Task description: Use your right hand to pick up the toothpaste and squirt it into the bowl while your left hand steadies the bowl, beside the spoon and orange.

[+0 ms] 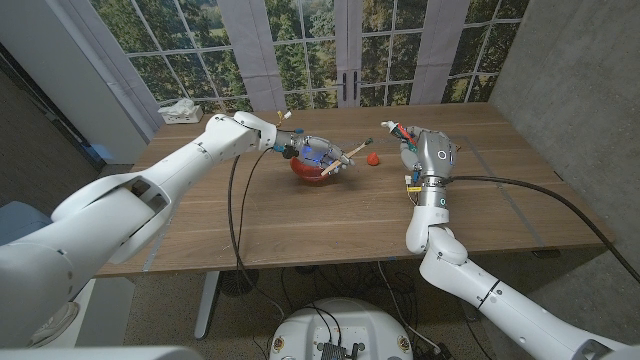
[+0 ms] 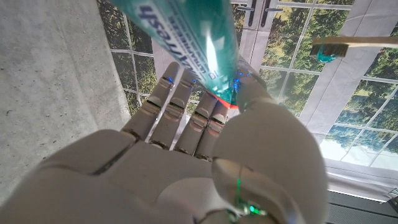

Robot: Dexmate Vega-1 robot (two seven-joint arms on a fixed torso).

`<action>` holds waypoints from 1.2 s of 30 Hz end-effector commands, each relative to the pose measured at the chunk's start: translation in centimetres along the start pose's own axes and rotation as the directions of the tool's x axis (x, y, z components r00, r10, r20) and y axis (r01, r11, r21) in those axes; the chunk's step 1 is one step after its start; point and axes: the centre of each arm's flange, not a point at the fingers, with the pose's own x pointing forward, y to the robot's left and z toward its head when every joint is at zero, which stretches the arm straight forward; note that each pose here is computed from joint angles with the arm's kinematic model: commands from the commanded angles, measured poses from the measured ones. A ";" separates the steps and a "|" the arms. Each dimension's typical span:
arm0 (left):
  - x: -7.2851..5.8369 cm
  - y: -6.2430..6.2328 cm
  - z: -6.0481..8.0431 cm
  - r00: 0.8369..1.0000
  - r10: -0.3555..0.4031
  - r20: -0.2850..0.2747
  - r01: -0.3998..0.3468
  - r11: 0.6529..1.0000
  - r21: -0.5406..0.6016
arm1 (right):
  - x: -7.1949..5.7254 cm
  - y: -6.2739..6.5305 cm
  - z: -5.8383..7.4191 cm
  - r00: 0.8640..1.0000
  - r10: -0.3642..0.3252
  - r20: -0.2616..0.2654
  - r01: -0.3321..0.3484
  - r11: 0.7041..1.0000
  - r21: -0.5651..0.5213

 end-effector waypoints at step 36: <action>-2.5 0.3 -0.7 0.989 0.121 0.088 -0.112 0.988 -0.109 | 0.3 -0.2 -0.9 0.988 0.098 -0.121 -0.074 0.979 0.191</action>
